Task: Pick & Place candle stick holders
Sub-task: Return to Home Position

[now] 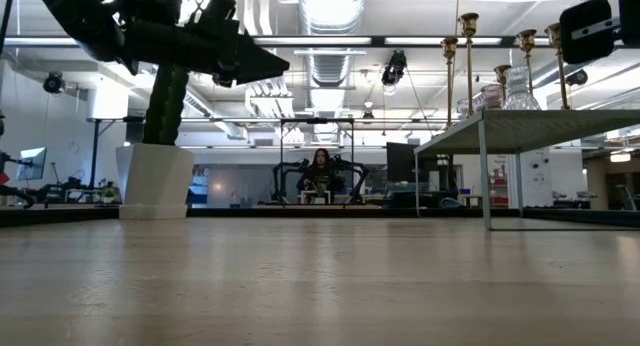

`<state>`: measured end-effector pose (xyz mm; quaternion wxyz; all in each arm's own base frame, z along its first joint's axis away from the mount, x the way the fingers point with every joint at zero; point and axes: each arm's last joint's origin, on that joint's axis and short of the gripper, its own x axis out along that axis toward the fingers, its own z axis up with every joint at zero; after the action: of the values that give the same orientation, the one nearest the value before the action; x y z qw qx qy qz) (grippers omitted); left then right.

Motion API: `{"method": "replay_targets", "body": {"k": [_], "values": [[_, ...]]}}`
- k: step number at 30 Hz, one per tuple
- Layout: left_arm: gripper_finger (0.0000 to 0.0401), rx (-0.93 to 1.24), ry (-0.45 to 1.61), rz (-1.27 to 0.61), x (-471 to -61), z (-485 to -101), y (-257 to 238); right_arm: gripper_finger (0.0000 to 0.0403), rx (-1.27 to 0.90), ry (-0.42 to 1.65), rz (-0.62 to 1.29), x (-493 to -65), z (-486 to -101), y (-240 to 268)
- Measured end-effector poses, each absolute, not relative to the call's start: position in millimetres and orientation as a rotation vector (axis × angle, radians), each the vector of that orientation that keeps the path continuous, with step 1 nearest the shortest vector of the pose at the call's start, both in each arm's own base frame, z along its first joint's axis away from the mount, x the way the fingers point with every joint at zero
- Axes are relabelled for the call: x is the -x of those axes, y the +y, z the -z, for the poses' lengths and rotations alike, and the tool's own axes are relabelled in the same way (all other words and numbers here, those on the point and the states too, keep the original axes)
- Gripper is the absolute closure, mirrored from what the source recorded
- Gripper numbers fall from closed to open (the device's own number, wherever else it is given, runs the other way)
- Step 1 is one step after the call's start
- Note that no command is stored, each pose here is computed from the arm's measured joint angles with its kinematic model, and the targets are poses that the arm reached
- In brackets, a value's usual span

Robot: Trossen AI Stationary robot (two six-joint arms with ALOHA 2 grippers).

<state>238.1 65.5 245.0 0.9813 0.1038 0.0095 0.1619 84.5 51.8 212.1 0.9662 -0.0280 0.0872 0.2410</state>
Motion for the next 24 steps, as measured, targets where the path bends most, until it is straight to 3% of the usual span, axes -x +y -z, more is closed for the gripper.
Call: {"method": "replay_targets", "body": {"k": [24], "values": [[0.0139, -0.208, 0.024, -0.326, -238.1, -244.5, 65.5, 0.0395, 0.225, 0.121, -0.254, -90.0, -169.1, 34.0]]}}
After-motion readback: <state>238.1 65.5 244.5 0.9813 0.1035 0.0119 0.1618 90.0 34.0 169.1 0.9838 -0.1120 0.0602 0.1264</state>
